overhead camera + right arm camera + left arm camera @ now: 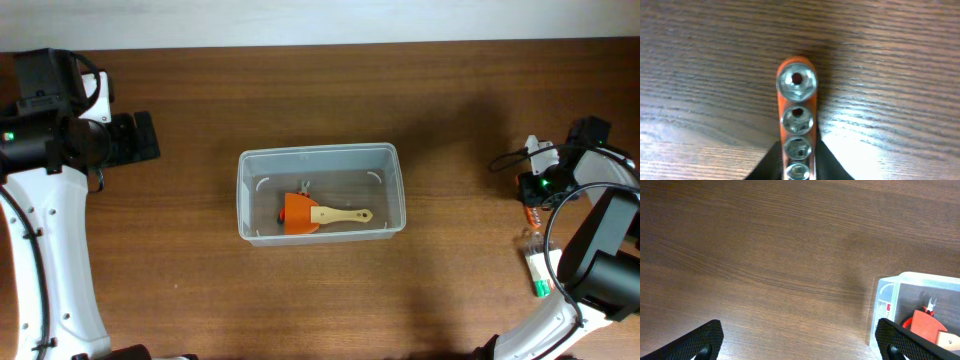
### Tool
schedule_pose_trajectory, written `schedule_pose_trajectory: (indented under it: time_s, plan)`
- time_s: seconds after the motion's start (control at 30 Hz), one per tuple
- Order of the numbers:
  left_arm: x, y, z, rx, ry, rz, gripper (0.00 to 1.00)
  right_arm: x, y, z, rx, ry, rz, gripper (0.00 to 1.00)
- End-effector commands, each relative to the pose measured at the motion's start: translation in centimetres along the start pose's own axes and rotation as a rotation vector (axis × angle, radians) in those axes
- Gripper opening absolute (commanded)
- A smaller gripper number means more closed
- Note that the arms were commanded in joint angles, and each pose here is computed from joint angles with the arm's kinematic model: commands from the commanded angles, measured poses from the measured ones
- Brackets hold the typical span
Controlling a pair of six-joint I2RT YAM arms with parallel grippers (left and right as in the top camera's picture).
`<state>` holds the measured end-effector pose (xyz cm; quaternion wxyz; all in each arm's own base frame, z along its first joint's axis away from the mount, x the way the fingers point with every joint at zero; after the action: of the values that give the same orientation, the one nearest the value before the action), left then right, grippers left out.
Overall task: Pack container
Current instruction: 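Move the right gripper over the orange socket rail and grasp it, then carry the socket rail leftward and lower it into the box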
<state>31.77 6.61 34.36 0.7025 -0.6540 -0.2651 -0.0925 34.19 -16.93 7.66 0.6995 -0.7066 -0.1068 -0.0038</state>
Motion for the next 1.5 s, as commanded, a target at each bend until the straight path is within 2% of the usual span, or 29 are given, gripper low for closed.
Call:
schedule_pose_trajectory:
  time_s: [0.0,0.1,0.2,0.37,0.53,0.67,0.87,1.03,1.1,1.3,1.47]
  plan:
    - [-0.2,-0.4,-0.1,-0.012,0.013,-0.007,0.99,-1.4,2.5,0.7,0.057,0.015,0.076,0.16]
    - [-0.2,-0.4,-0.1,-0.012,0.013,-0.005,0.99,-1.4,2.5,0.7,0.057,0.014,0.076,0.14]
    - [-0.2,-0.4,-0.1,-0.012,0.013,-0.005,0.99,-1.3,2.4,0.8,0.067,0.015,0.069,0.04]
    - [-0.2,-0.4,-0.1,-0.011,0.013,-0.005,0.99,0.3,0.6,1.2,0.159,0.019,0.006,0.04]
    - [-0.2,-0.4,-0.1,-0.011,0.013,-0.005,0.99,3.6,-4.9,1.0,0.182,-0.007,-0.056,0.04]
    - [-0.2,-0.4,-0.1,-0.011,0.013,-0.006,0.99,7.0,-11.5,2.5,0.156,-0.083,-0.123,0.04]
    - [-0.2,-0.4,-0.1,-0.006,0.014,-0.005,0.99,10.9,-21.6,9.7,0.123,-0.308,-0.248,0.04]
    - [-0.2,-0.4,0.0,0.000,0.017,-0.002,0.99,11.5,-27.3,20.4,0.141,-0.681,-0.339,0.04]
    - [-0.3,-0.4,0.0,0.000,0.017,0.001,0.99,11.0,-27.5,24.3,0.157,-0.852,-0.339,0.04]
    - [-0.3,-0.4,0.0,0.000,0.017,0.002,0.99,9.2,-25.0,32.5,0.226,-1.184,-0.256,0.04]
    - [-0.3,-0.4,0.0,0.000,0.017,0.002,0.99,7.5,-21.1,36.8,0.286,-1.328,-0.162,0.04]
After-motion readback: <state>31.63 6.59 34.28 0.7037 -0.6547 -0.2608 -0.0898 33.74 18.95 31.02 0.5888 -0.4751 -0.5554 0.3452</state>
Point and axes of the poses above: each gripper's point midway between its finger pads, its own y axis out along the fingers, its own z axis along the line the jaws close on, x = y × z, the point moved 8 cm from there along -y, back along the fingers, and after that the axes turned 3 degrees about -y, right-handed, at the moved point
